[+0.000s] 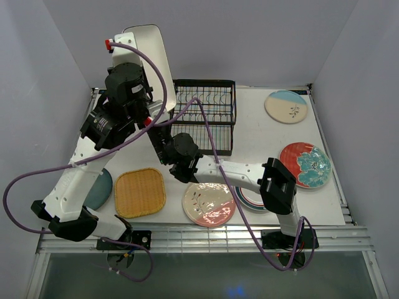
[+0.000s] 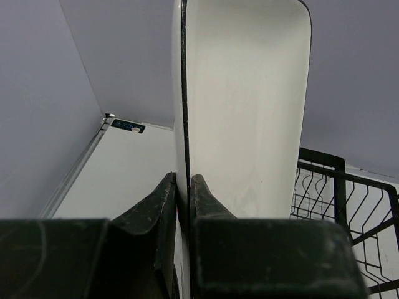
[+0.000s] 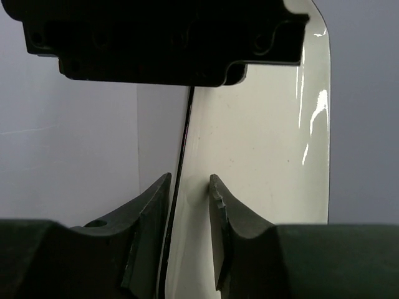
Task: Load the plates into the dish rack
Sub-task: Insert the plate into the dish rack.
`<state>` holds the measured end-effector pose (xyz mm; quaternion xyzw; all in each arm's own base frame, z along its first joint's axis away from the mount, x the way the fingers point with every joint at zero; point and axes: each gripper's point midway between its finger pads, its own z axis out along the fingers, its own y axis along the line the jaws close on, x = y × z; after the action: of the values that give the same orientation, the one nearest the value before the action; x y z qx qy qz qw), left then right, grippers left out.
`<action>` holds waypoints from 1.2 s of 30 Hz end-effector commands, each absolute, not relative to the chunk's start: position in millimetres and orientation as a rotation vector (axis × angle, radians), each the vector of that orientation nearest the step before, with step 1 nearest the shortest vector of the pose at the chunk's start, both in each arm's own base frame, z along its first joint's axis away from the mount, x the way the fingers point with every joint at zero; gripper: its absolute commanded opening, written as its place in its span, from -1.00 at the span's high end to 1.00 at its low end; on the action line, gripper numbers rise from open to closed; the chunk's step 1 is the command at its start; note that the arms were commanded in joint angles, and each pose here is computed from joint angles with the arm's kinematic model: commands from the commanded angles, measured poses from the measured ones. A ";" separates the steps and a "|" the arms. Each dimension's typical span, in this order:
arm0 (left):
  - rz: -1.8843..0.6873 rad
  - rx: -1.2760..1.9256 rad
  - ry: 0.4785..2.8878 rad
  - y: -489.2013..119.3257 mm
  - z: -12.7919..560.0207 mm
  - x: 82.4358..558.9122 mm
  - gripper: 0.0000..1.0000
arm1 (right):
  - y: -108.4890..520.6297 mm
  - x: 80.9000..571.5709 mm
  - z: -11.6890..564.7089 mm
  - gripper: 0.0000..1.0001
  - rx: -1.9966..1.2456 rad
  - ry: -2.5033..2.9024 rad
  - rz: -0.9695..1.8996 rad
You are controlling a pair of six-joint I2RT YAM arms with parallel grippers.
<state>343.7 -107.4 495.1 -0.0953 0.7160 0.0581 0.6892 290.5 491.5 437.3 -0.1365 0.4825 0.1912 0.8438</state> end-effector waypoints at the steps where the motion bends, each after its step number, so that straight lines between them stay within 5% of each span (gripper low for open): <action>1: -0.062 -0.302 1.447 -98.7 548.8 321.2 1.00 | 477.8 290.1 467.2 0.45 -0.196 0.966 0.436; 8: -0.112 -0.274 1.464 -110.3 544.6 326.8 1.00 | 465.1 288.9 464.7 0.84 -0.175 0.972 0.431; 36: -0.384 -0.061 1.445 -211.1 537.0 377.9 1.00 | 342.7 311.5 439.1 0.85 -0.150 1.036 0.455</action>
<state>385.9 -225.4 451.4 -0.0221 0.7500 -0.1290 0.6484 316.0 370.5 402.8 -0.1213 0.5218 0.1616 0.8288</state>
